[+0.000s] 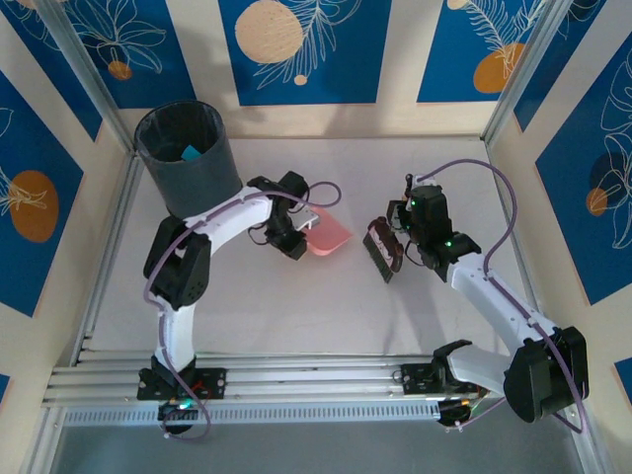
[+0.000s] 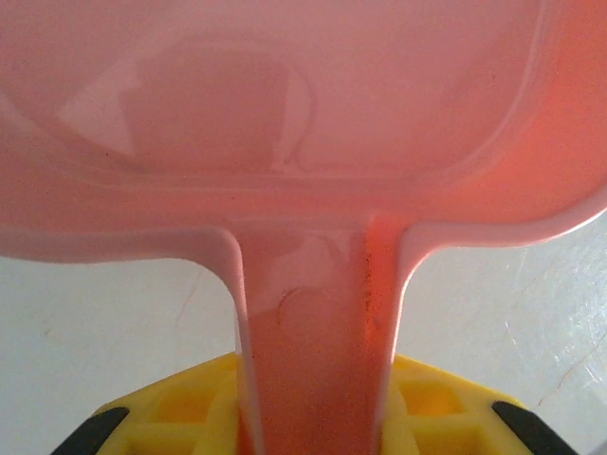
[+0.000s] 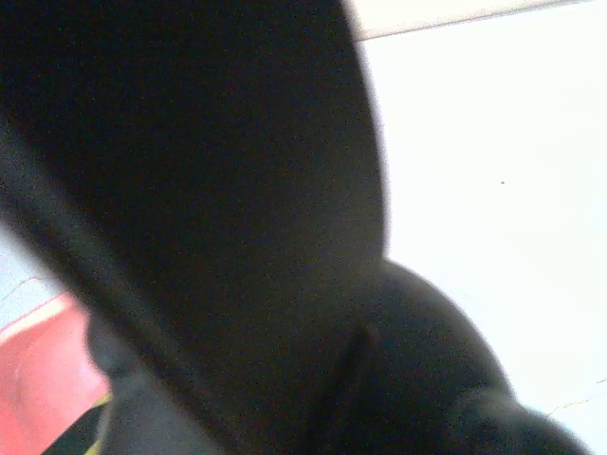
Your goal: Sweep away the paper scraps from the table
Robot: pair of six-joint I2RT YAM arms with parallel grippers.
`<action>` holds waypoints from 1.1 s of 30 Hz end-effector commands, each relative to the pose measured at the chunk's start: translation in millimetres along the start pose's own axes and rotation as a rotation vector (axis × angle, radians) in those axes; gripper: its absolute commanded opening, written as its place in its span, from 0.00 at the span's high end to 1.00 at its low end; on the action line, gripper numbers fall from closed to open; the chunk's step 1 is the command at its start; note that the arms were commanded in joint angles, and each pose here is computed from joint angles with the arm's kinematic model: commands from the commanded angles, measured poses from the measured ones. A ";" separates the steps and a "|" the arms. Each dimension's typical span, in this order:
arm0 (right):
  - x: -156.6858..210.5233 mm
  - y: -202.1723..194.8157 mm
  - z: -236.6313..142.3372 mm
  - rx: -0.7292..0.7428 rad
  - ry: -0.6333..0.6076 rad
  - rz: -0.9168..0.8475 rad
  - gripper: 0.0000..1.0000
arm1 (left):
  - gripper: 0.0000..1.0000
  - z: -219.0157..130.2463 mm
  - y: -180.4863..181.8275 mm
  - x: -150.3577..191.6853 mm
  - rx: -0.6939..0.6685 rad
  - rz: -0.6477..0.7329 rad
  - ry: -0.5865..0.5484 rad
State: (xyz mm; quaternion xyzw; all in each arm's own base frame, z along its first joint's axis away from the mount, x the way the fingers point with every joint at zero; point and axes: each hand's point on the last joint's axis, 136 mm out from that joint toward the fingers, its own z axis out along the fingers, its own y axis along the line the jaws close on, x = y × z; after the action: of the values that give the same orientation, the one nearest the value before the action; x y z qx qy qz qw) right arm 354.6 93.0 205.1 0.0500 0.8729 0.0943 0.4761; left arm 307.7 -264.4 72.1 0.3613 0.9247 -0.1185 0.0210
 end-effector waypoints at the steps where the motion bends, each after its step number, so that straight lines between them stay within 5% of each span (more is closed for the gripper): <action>1: -10.8 -4.1 -7.5 0.012 -0.046 -0.003 1.00 | 1.00 5.9 -10.9 -5.7 0.040 0.050 0.007; 18: -11.9 -5.1 -7.0 0.007 -0.046 0.003 1.00 | 1.00 40.9 -9.7 -0.8 0.036 0.064 0.085; 33: -7.9 -8.5 -5.3 0.010 -0.038 0.016 1.00 | 0.77 40.1 -6.9 1.2 0.014 0.057 0.087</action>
State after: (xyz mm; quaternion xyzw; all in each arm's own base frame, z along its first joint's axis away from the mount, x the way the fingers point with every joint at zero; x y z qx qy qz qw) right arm 355.0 84.7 200.5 0.0563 0.8749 0.0855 0.4733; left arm 304.3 -277.6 37.5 0.3794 0.9173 -0.1206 -0.0110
